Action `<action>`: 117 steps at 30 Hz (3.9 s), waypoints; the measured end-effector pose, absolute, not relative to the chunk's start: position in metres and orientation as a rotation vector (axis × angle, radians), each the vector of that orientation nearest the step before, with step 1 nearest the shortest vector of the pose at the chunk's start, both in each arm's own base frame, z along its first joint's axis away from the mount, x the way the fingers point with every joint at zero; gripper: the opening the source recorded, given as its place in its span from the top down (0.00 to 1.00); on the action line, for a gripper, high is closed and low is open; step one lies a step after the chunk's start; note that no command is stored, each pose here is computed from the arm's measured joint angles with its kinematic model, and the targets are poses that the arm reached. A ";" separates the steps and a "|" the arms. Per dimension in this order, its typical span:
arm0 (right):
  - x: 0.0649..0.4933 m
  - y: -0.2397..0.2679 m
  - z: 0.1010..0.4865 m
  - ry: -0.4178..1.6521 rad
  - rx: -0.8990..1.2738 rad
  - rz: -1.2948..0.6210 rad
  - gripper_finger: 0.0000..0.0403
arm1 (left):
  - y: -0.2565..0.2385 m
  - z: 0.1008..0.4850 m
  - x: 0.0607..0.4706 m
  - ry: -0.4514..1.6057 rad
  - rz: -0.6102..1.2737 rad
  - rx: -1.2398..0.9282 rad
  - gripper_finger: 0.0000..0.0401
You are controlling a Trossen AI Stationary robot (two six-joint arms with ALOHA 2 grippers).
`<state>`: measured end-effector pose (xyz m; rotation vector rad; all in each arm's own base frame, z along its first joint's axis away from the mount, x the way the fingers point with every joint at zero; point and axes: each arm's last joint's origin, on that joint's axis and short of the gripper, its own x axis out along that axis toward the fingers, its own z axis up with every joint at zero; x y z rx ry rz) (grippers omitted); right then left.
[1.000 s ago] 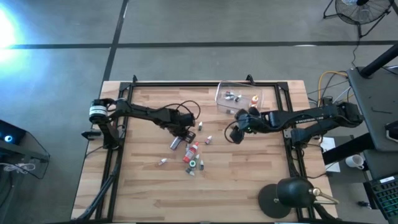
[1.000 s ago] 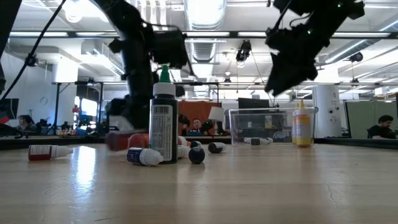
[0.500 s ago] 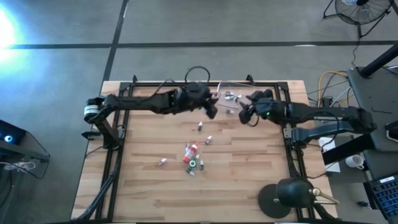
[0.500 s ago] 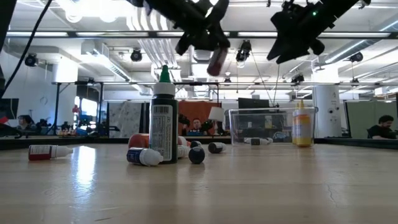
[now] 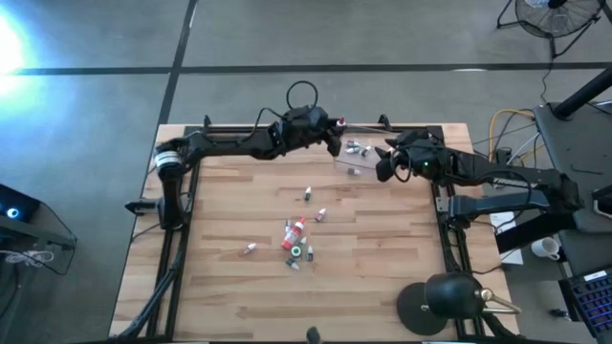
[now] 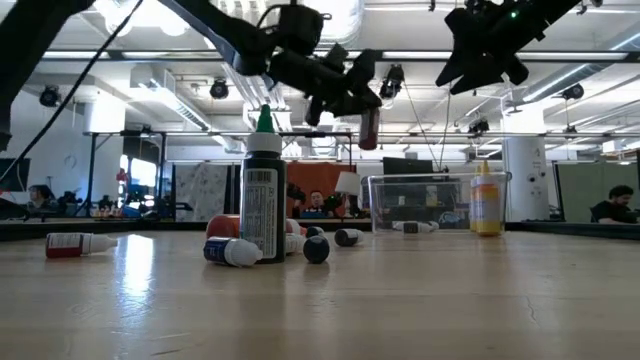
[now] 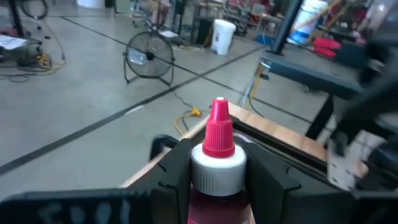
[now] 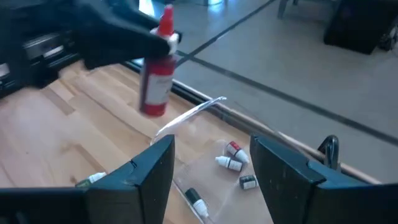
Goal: Pick & Place food coloring
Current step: Put the large red food coloring bottle into the transparent bin
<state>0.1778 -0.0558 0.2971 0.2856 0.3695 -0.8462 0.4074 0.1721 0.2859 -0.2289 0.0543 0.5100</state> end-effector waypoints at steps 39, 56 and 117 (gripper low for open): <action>0.201 -0.068 0.272 0.458 0.377 -0.923 0.50 | 0.198 0.204 0.432 0.377 0.353 -0.414 0.72; 0.201 -0.070 0.271 0.456 0.374 -0.938 0.50 | 0.179 0.214 0.430 0.436 0.277 -0.310 0.72; 0.196 -0.078 0.267 0.468 0.377 -0.980 0.50 | 0.172 0.211 0.443 0.574 0.264 -0.103 0.72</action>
